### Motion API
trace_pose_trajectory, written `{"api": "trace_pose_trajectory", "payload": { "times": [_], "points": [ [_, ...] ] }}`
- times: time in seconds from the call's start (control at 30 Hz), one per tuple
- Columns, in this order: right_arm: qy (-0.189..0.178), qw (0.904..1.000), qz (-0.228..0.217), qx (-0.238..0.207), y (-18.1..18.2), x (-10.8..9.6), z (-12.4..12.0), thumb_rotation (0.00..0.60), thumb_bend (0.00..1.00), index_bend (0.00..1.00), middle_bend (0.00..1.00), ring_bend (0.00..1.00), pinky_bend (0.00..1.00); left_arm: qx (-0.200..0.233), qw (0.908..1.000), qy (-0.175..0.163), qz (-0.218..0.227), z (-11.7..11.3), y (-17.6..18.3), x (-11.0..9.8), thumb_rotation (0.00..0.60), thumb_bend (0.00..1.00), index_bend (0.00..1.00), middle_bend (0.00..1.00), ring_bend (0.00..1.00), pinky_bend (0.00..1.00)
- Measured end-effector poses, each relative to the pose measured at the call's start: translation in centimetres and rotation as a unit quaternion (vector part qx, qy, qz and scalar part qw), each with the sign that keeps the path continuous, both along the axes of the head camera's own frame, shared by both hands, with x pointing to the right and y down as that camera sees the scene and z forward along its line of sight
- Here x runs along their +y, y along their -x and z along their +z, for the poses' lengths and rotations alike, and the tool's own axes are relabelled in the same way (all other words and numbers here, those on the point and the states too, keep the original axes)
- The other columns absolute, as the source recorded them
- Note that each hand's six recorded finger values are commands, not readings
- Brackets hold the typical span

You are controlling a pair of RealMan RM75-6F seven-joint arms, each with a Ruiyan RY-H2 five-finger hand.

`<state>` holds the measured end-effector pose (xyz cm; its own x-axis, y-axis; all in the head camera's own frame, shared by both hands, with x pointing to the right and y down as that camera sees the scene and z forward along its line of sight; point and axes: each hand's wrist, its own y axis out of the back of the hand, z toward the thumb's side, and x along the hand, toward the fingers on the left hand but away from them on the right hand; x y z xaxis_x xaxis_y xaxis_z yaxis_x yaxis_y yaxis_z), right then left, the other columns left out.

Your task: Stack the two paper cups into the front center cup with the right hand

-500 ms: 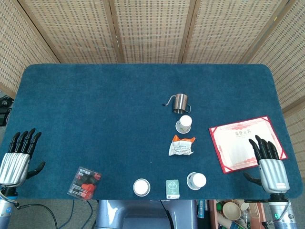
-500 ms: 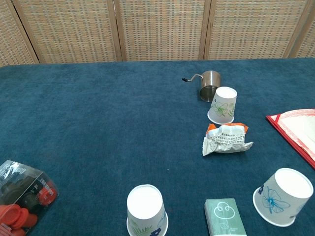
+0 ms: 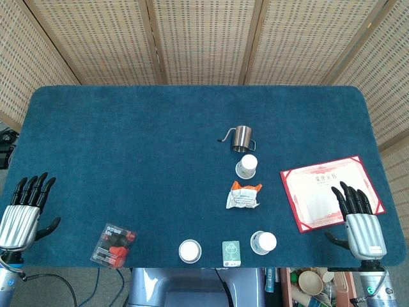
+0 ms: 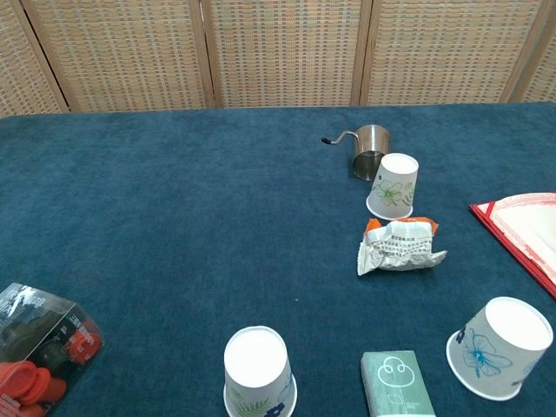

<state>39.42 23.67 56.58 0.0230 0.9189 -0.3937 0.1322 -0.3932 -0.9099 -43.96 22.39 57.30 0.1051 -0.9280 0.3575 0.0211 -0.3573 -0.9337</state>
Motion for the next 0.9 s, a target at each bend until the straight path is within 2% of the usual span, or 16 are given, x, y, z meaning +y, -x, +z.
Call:
{"api": "trace_pose_trajectory", "payload": {
  "times": [0.5, 0.57, 0.73, 0.9],
  "points": [
    [-0.001, 0.9999, -0.005, -0.012, 0.4, 0.1, -0.3, 0.6, 0.05, 0.0, 0.0, 0.0, 0.0, 0.001, 1.0, 0.0, -0.001, -0.1, 0.0, 0.0, 0.6, 0.26, 0.0, 0.0, 0.0, 0.0],
    [-0.002, 0.9998, -0.007, -0.018, 0.6, 0.0, -0.4, 0.6, 0.05, 0.02, 0.0, 0.0, 0.0, 0.003, 1.0, -0.001, -0.003, -0.2, 0.1, 0.0, 0.6, 0.26, 0.0, 0.0, 0.0, 0.0],
    [-0.002, 0.9989, -0.014, -0.044, 1.5, 0.1, -0.6, 0.6, 0.05, 0.15, 0.0, 0.0, 0.0, 0.003, 1.0, -0.002, -0.005, -0.2, 0.2, -0.1, 0.6, 0.26, 0.0, 0.0, 0.0, 0.0],
    [0.004, 0.9977, -0.016, -0.066, 2.6, 0.2, -0.9, 0.6, 0.05, 0.19, 0.0, 0.0, 0.0, 0.004, 1.0, 0.001, -0.003, -0.2, 0.1, -0.1, 0.6, 0.26, 0.0, 0.0, 0.0, 0.0]
  ]
}}
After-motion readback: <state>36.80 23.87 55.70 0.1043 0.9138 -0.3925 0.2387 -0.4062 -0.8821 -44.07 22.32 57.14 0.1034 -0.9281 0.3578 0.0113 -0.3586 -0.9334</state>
